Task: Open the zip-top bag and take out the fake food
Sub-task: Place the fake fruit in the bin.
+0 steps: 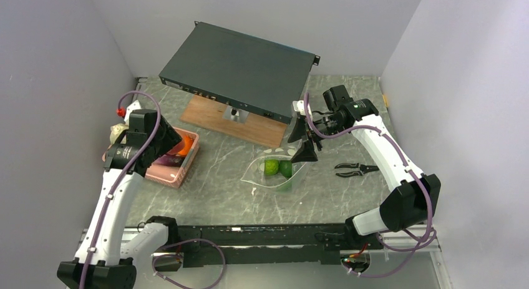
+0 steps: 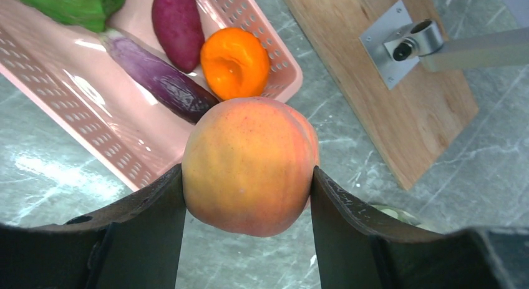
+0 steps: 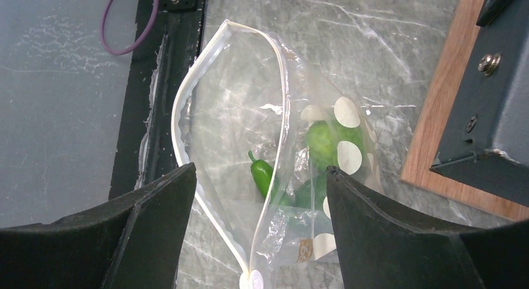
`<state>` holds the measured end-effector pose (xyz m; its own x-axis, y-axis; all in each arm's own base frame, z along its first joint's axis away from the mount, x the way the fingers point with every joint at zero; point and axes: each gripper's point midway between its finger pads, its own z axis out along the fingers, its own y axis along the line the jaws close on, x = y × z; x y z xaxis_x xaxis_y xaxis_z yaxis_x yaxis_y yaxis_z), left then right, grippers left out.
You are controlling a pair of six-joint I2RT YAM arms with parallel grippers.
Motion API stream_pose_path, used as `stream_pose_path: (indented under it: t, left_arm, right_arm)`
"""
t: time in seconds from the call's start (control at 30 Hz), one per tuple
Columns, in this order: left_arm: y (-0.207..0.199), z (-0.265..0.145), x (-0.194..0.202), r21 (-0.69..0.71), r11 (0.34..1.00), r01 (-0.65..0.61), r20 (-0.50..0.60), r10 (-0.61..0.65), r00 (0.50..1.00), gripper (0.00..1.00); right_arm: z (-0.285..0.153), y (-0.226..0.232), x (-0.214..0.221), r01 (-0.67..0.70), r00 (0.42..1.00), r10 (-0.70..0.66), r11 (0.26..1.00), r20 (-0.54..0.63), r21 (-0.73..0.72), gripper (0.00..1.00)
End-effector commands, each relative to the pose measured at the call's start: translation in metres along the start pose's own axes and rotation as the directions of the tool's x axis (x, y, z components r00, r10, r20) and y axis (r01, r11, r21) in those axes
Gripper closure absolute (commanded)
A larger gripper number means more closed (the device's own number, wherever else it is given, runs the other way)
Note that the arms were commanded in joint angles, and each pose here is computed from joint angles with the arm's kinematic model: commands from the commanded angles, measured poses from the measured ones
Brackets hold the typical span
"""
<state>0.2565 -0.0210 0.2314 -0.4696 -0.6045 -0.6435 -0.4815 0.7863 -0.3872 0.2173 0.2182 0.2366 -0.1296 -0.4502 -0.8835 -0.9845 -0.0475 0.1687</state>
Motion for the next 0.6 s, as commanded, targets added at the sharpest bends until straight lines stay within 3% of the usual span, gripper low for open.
stream_pose_path:
  t: [0.0, 0.57]
  left_arm:
    - [0.010, 0.008, -0.009, -0.034, 0.998, -0.048, 0.024, 0.049, 0.999, 1.00]
    - [0.024, 0.033, -0.011, -0.077, 0.993, -0.088, 0.002, 0.088, 0.996, 1.00]
  right_arm:
    - [-0.001, 0.002, -0.009, 0.036, 0.998, -0.035, 0.999, 0.043, -0.006, 0.22]
    - [0.001, -0.003, -0.008, 0.025, 0.999, -0.025, 1.000, 0.038, -0.008, 0.22]
